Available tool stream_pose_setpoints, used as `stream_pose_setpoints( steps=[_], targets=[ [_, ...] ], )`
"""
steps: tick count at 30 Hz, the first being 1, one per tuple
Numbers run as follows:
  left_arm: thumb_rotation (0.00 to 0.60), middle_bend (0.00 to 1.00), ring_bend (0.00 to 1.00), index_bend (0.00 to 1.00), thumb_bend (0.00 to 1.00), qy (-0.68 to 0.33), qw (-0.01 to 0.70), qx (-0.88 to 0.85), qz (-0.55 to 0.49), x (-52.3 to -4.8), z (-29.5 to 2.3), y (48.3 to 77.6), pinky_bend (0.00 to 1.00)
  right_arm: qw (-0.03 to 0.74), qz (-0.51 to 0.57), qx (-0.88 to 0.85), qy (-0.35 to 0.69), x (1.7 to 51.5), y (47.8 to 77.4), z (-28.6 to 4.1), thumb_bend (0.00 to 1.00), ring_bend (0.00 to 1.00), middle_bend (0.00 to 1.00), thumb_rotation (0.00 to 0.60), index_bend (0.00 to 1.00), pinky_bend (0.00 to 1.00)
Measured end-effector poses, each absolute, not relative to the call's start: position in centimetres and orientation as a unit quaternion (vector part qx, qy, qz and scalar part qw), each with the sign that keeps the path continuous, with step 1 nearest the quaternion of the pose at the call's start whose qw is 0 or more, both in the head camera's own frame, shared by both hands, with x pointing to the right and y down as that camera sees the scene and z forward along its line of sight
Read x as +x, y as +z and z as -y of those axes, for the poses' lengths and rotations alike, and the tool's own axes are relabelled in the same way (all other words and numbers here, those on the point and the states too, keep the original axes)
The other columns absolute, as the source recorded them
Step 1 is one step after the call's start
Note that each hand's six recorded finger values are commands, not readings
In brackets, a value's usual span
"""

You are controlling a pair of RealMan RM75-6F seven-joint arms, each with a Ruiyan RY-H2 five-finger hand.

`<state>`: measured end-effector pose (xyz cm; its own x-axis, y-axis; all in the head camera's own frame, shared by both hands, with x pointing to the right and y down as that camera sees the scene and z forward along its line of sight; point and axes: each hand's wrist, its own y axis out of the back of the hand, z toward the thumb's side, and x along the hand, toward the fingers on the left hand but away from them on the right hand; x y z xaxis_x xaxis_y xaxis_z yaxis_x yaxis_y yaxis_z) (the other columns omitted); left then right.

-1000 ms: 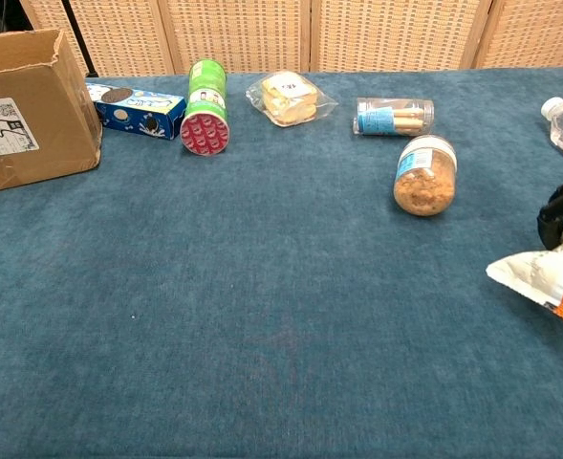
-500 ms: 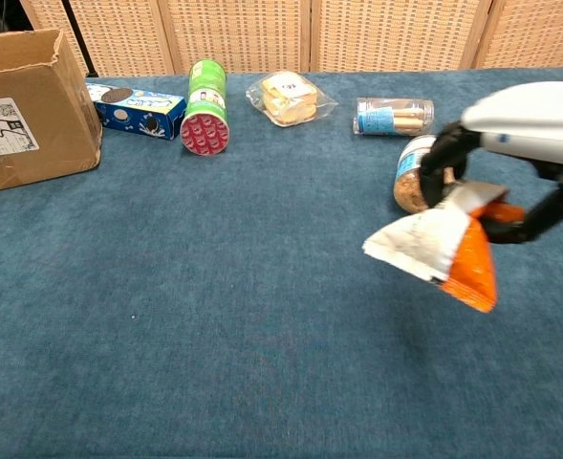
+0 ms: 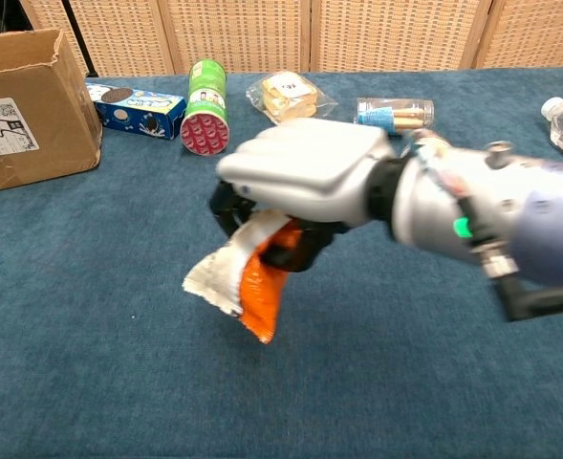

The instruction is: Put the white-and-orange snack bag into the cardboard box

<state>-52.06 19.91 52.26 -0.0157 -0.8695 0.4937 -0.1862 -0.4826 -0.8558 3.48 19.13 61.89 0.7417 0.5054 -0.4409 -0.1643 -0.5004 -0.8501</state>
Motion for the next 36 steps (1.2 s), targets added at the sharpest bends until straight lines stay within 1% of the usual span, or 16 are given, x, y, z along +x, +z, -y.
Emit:
stream_pose_setpoints(
  steps=[1, 2, 3, 4, 7, 10, 16, 20, 23, 28, 34, 36],
  targets=[
    [0.600, 0.00, 0.00, 0.00, 0.00, -0.580, 0.294, -0.637, -0.414, -52.1, -19.9, 52.3, 0.00, 0.486, 0.111, -0.795, 0.346, 2.9, 62.0, -19.1, 0.08, 0.17, 0.27, 0.600, 0.31, 0.31],
    [0.600, 0.00, 0.00, 0.00, 0.00, -0.580, 0.294, -0.637, -0.413, -52.1, -19.9, 52.3, 0.00, 0.481, 0.118, -0.794, 0.352, 2.5, 62.1, -19.0, 0.03, 0.10, 0.17, 0.600, 0.20, 0.26],
    [0.600, 0.00, 0.00, 0.00, 0.00, -0.581, 0.293, -0.638, -0.413, -52.1, -19.8, 52.4, 0.00, 0.477, 0.123, -0.793, 0.358, 2.2, 62.2, -18.8, 0.00, 0.02, 0.06, 0.600, 0.07, 0.19],
    [0.600, 0.00, 0.00, 0.00, 0.00, -0.581, 0.293, -0.638, -0.412, -52.1, -19.8, 52.4, 0.00, 0.472, 0.128, -0.793, 0.364, 2.1, 62.3, -18.7, 0.00, 0.00, 0.00, 0.600, 0.01, 0.12],
    [0.600, 0.00, 0.00, 0.00, 0.00, -0.582, 0.292, -0.639, -0.411, -52.0, -19.8, 52.5, 0.00, 0.449, 0.138, -0.793, 0.388, 2.3, 62.6, -18.5, 0.00, 0.00, 0.00, 0.600, 0.00, 0.06],
    [0.600, 0.00, 0.00, 0.00, 0.00, -0.582, 0.292, -0.640, -0.408, -51.9, -19.9, 52.6, 0.00, 0.432, 0.158, -0.786, 0.413, 2.7, 62.4, -17.8, 0.00, 0.00, 0.00, 0.600, 0.00, 0.04],
    [0.600, 0.00, 0.00, 0.00, 0.00, -0.575, 0.300, -0.643, -0.407, -51.5, -19.9, 52.5, 0.00, 0.438, 0.196, -0.772, 0.416, 3.8, 59.6, -16.3, 0.00, 0.00, 0.00, 0.600, 0.00, 0.03],
    [0.600, 0.00, 0.00, 0.00, 0.00, -0.558, 0.314, -0.657, -0.397, -50.6, -19.9, 52.6, 0.00, 0.451, 0.218, -0.759, 0.416, 6.4, 57.3, -15.0, 0.00, 0.00, 0.00, 0.600, 0.00, 0.03],
    [0.600, 0.00, 0.00, 0.00, 0.00, -0.538, 0.330, -0.676, -0.381, -49.5, -20.0, 52.6, 0.00, 0.467, 0.248, -0.735, 0.424, 10.3, 55.3, -13.4, 0.00, 0.00, 0.00, 0.600, 0.00, 0.03],
    [0.600, 0.00, 0.00, 0.00, 0.00, -0.505, 0.361, -0.705, -0.344, -47.0, -20.3, 53.1, 0.00, 0.462, 0.301, -0.707, 0.442, 17.3, 53.7, -11.5, 0.00, 0.00, 0.00, 0.600, 0.00, 0.02],
    [0.600, 0.00, 0.00, 0.00, 0.00, -0.483, 0.402, -0.721, -0.292, -43.7, -19.9, 53.9, 0.00, 0.417, 0.379, -0.693, 0.450, 26.4, 54.4, -10.5, 0.00, 0.00, 0.00, 0.600, 0.00, 0.01],
    [0.600, 0.00, 0.00, 0.00, 0.00, -0.468, 0.420, -0.730, -0.269, -41.9, -19.6, 54.1, 0.00, 0.405, 0.406, -0.679, 0.458, 30.6, 54.9, -10.2, 0.00, 0.00, 0.00, 0.600, 0.00, 0.01]
  ],
)
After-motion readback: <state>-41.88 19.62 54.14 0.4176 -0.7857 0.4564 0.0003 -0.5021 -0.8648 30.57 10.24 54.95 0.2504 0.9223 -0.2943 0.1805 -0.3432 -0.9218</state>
